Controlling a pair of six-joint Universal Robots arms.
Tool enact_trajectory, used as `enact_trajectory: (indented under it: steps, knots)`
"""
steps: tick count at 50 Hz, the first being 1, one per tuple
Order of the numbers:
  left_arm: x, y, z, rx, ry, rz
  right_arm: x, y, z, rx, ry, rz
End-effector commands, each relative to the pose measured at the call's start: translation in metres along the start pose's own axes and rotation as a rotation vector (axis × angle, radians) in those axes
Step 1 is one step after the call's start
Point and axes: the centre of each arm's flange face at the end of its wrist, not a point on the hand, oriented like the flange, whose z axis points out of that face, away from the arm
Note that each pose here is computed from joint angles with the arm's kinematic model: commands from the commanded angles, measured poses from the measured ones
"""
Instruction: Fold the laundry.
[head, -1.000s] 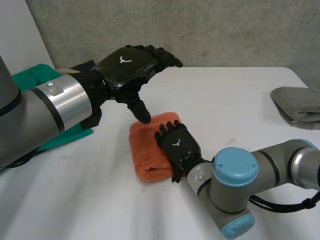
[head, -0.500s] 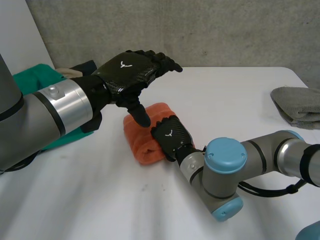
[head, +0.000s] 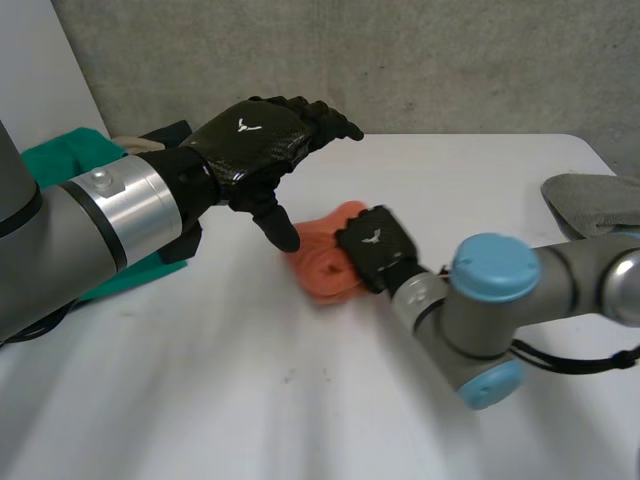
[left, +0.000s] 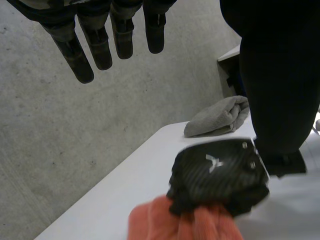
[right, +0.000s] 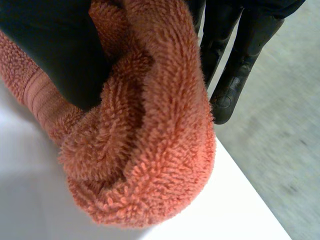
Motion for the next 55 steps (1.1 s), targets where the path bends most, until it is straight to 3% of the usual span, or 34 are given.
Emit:
enact_trajectory:
  steps: [1, 8, 15, 20, 28, 35, 45, 55]
  knots:
    - [-0.001, 0.001, 0.000, -0.003, -0.003, -0.003, 0.063, 0.028, -0.013, -0.066, 0.087, 0.013]
    - [0.002, 0.001, 0.000, -0.003, 0.004, -0.003, 0.107, 0.054, -0.021, -0.081, 0.110, 0.016]
    - [0.008, 0.000, 0.001, 0.002, 0.023, -0.002, 0.145, 0.069, -0.022, -0.028, 0.094, -0.072]
    - [0.012, -0.005, 0.003, 0.032, 0.028, 0.017, 0.180, 0.052, -0.009, 0.058, 0.145, -0.125]
    - [0.011, -0.008, 0.004, 0.048, 0.027, 0.026, 0.280, 0.004, 0.002, 0.288, 0.327, -0.131]
    - [0.011, -0.009, 0.003, 0.049, 0.025, 0.027, 0.359, 0.006, -0.015, 0.418, 0.467, -0.162]
    - [0.011, -0.012, 0.002, 0.058, 0.023, 0.033, 0.400, 0.071, -0.036, 0.444, 0.426, -0.253]
    - [0.011, -0.006, 0.004, 0.044, 0.025, 0.024, 0.381, 0.175, -0.054, 0.336, 0.377, -0.097]
